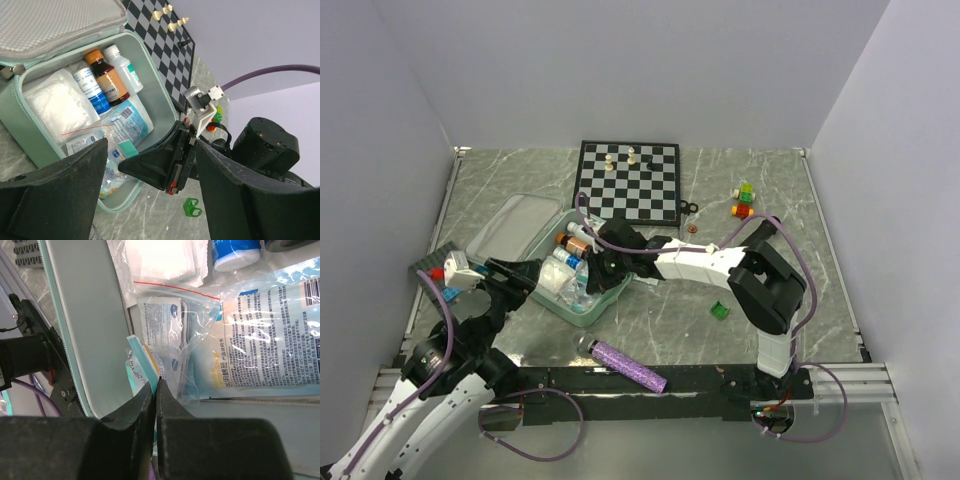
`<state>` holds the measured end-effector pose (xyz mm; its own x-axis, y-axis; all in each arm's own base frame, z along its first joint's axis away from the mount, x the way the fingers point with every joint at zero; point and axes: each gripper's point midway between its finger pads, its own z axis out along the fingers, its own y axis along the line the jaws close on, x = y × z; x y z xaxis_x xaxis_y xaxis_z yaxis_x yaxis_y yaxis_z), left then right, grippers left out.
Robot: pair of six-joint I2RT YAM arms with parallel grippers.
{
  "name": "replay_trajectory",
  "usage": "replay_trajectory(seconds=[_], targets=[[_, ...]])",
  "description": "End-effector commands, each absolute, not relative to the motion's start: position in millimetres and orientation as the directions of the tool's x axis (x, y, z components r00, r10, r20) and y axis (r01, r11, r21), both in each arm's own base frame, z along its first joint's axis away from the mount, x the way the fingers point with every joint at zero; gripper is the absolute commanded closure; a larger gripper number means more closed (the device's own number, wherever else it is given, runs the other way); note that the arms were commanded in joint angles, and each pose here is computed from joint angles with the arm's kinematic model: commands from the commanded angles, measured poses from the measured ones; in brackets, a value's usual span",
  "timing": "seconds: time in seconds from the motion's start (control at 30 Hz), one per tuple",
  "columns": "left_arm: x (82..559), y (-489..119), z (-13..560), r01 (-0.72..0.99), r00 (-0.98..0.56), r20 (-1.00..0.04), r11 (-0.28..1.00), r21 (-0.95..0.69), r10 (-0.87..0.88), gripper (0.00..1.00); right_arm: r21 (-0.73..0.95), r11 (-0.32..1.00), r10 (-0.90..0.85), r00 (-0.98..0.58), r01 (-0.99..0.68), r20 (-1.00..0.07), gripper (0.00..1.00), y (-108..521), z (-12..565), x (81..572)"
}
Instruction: Organize the medicine kit
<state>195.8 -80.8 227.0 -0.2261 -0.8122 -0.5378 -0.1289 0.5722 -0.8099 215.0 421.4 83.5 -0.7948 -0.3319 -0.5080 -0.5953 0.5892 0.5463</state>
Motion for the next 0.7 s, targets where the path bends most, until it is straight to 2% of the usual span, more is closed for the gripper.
replay_trajectory(seconds=[0.0,0.07,0.13,0.23,0.33,0.43,0.67], targets=[[195.9,-77.7,224.4,-0.136,-0.213,-0.539,0.571,-0.809,-0.815,0.25,0.522,0.629,-0.375,-0.812,-0.577,-0.447,0.91,418.1,60.6,208.8],[196.1,-77.8,224.8,-0.135,-0.211,-0.537,0.569,-0.811,-0.817,0.25,0.527,0.626,-0.375,-0.814,-0.575,-0.443,0.90,421.1,60.3,209.7],[195.6,-77.4,224.9,-0.134,-0.212,-0.540,0.571,-0.810,-0.815,0.25,0.516,0.636,-0.378,-0.815,-0.574,-0.440,0.83,419.8,59.0,209.8],[195.7,-76.8,224.5,-0.136,-0.210,-0.543,0.574,-0.807,-0.813,0.24,0.495,0.659,-0.366,-0.816,-0.566,-0.447,0.61,412.5,60.6,211.6],[195.5,-76.6,224.7,-0.133,-0.209,-0.545,0.576,-0.807,-0.812,0.25,0.468,0.681,-0.355,-0.813,-0.563,-0.462,0.46,404.6,66.0,214.0],[195.9,-76.4,226.2,-0.128,-0.205,-0.546,0.576,-0.808,-0.812,0.24,0.442,0.701,-0.342,-0.808,-0.560,-0.480,0.41,396.9,74.2,217.3],[195.4,-75.6,227.0,-0.128,-0.205,-0.553,0.583,-0.803,-0.807,0.24,0.284,0.769,-0.331,-0.737,-0.572,-0.589,0.37,374.5,114.5,239.5]])
